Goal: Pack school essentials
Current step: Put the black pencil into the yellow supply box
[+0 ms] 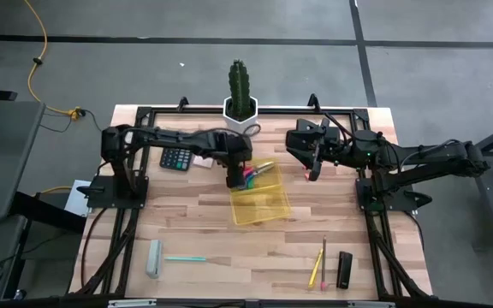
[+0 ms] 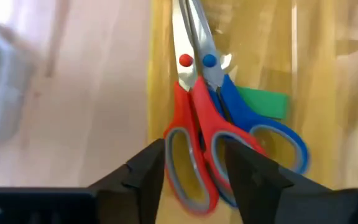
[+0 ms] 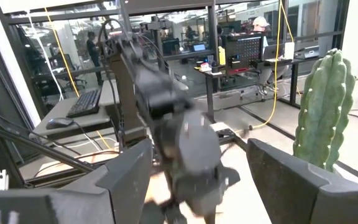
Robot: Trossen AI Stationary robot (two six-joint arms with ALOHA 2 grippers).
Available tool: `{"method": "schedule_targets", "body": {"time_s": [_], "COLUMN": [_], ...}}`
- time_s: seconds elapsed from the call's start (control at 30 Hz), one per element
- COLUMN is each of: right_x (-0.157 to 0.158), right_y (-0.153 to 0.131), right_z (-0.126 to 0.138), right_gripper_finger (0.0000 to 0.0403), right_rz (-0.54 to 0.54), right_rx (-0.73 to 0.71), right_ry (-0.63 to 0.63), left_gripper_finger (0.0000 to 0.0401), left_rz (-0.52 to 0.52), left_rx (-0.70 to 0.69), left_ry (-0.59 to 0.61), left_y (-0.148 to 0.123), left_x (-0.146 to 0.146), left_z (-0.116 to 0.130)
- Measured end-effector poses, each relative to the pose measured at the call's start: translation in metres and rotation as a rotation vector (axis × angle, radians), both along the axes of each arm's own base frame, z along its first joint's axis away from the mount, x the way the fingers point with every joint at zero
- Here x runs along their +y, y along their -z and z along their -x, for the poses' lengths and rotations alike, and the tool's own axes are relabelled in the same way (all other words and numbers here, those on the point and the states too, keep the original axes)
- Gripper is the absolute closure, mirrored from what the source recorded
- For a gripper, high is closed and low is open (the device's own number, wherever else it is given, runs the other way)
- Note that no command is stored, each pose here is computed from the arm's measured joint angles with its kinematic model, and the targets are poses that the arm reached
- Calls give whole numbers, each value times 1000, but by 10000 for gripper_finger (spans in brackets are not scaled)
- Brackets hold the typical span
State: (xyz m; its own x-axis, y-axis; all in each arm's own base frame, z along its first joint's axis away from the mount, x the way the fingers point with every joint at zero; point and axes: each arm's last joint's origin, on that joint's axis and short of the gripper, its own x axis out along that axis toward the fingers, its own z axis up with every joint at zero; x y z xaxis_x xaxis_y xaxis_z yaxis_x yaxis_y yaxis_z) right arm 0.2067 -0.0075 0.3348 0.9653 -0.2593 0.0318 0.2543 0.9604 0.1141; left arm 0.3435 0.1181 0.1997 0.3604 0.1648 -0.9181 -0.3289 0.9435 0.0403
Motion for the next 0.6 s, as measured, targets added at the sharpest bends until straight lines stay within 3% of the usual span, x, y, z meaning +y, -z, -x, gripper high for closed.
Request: {"method": "schedule_targets", "body": {"time_s": [0.17, 0.3, 0.4, 0.47, 0.6], "right_x": [0, 0, 0, 0, 0], "right_y": [-1, -1, -1, -1, -1], "right_z": [0, 0, 0, 0, 0], "right_gripper_finger": [149, 149, 149, 149, 149], "right_rz": [1, 2, -7, -8, -3], "right_rx": [-6, -8, -11, -11, -11], "right_ry": [0, 0, 0, 0, 0], "left_gripper_finger": [209, 204, 204, 204, 204], "left_rz": [-10, -40, -74, -91, -114], "left_rx": [-159, -469, -731, -902, -1147], "left_ry": [-79, -168, -163, -140, -88], "left_y": [-62, -121, -155, -171, -177], "left_x": [5, -3, -20, -34, -60], "left_z": [16, 45, 71, 90, 124]}}
